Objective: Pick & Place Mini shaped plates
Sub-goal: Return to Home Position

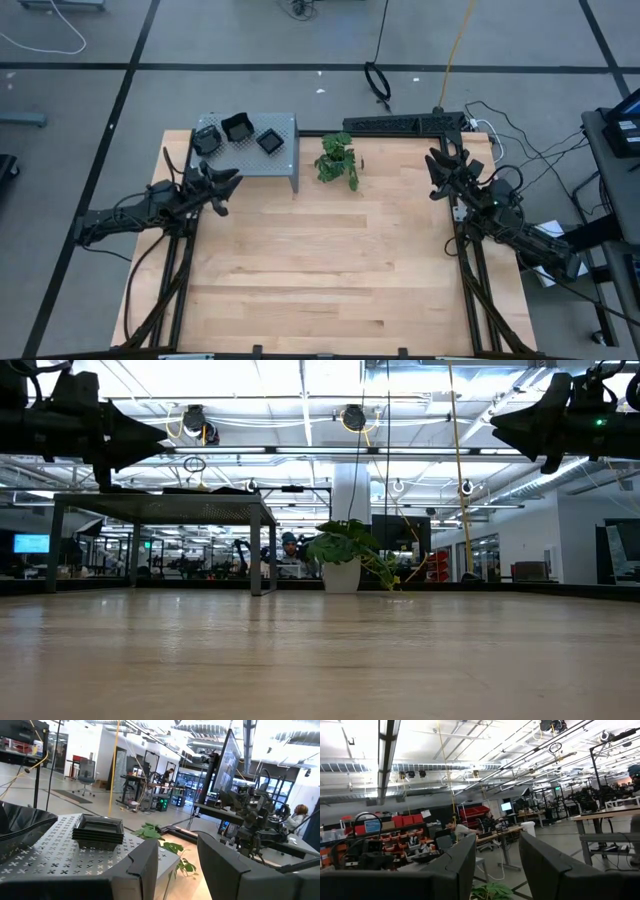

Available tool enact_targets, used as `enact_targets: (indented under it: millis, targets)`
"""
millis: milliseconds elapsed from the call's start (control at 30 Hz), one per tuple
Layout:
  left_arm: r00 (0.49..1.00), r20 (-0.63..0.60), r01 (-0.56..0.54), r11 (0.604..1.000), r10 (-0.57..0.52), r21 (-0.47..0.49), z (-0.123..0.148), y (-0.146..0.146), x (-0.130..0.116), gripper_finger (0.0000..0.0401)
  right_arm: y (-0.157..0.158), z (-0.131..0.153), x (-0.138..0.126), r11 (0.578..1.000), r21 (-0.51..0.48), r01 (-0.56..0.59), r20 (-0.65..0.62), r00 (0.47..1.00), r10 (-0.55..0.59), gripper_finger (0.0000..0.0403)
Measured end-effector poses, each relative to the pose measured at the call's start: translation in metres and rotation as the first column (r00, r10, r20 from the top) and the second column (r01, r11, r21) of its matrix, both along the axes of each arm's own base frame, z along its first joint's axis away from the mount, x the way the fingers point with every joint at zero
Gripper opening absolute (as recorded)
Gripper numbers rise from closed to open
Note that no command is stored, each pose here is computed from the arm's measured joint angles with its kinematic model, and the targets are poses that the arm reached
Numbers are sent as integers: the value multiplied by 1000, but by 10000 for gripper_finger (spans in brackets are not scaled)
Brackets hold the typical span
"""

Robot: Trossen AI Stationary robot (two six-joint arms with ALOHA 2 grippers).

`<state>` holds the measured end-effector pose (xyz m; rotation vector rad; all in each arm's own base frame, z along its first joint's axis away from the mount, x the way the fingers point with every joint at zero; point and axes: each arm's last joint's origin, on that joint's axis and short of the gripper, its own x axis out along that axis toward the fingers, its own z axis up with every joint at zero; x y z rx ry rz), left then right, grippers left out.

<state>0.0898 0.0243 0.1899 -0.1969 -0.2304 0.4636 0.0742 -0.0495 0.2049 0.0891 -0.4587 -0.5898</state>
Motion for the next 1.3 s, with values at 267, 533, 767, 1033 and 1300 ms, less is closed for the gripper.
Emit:
enact_targets:
  millis: [267,533,767,1033,1300]
  targets:
    - [1000,0,16,1000,-16,0,0,-1,0,141,0,0,0,1000,0,0,0,1000,0,141]
    - [1000,0,21,1000,-21,0,0,-2,0,141,0,0,0,1000,0,0,0,1000,0,141]
    - [1000,-1,21,1000,-21,0,0,-2,1,141,0,0,0,1000,0,0,0,1000,0,141]
    - [1000,-1,21,1000,-21,0,0,-2,1,141,0,0,0,1000,0,0,0,1000,0,141]
    - [1000,-1,21,1000,-21,0,0,-2,1,141,0,0,0,1000,0,0,0,1000,0,141]
